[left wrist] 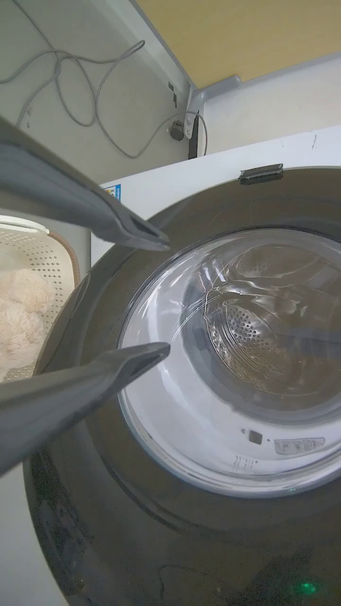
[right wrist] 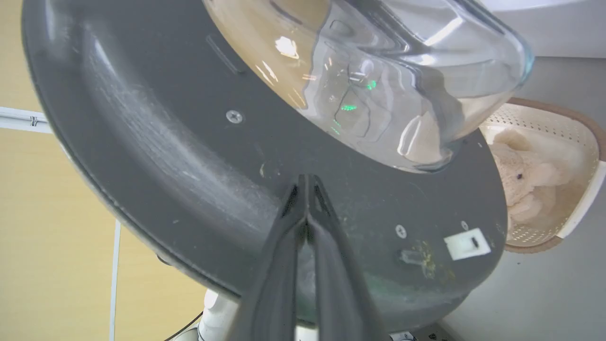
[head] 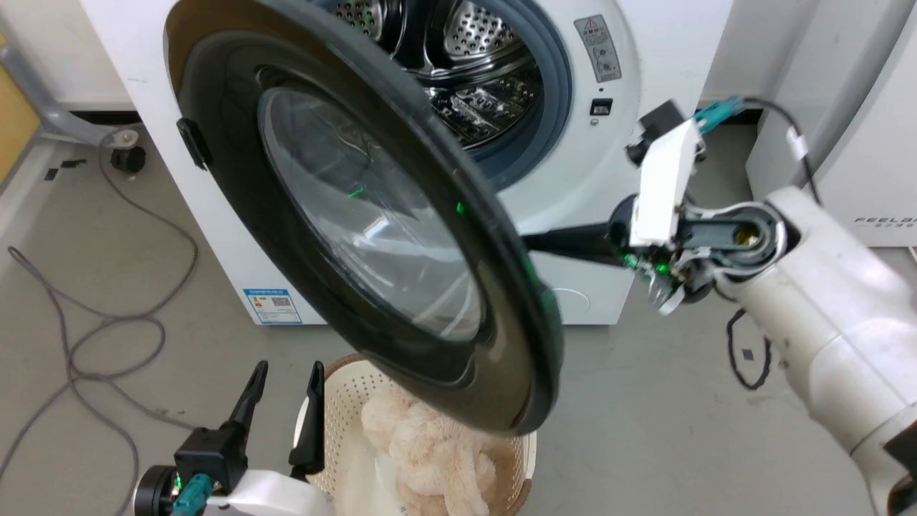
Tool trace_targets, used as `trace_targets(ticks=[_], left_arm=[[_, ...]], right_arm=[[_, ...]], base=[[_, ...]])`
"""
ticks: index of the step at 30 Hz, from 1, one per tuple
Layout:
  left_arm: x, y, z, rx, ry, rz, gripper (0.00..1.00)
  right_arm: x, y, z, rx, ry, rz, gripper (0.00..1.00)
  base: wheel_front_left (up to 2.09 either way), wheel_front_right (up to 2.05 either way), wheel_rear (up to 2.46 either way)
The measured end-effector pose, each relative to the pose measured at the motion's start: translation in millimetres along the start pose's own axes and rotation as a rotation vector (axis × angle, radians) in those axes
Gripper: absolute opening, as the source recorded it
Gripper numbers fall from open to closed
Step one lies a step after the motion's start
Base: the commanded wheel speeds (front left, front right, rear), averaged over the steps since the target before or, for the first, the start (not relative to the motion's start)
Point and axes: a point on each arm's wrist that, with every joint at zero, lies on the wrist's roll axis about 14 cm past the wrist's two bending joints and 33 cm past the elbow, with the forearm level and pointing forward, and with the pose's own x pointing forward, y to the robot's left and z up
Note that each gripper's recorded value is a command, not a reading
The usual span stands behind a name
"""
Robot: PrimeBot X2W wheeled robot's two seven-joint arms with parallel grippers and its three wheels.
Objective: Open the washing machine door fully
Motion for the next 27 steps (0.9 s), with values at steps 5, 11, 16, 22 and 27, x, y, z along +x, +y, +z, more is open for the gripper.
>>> trace_targets(ticks=[5,11,16,22,27], left_arm=[[-5,-1,0,0.016,0.003,-0.003,1.00],[-7,-1,-1,0.030,0.006,-0.007,1.00],[-8,-2,-5,0.034,0.022,-0.012,1.00],[-8,-2,-9,0.041,0.034,-0.016,1.00],[-8,-4,-9,0.042,0.033,-0.020,1.00]], right_arm=[[9,11,-22,-0.016,0.053,0.044,0.00],[20,25,-49,-0.038,0.121,0.100,0.00],[29,40,-64,-0.043,0.133,0.164,0.00],[37,43,-85,-0.021,0.163,0.201,0.00],[38,51,-84,-0.014,0.072,0.243,0.00]], base=[[0.00,0.00,0.00],[0.00,0.00,0.00],[0.00,0.00,0.00],[0.00,0.00,0.00],[0.00,0.00,0.00]])
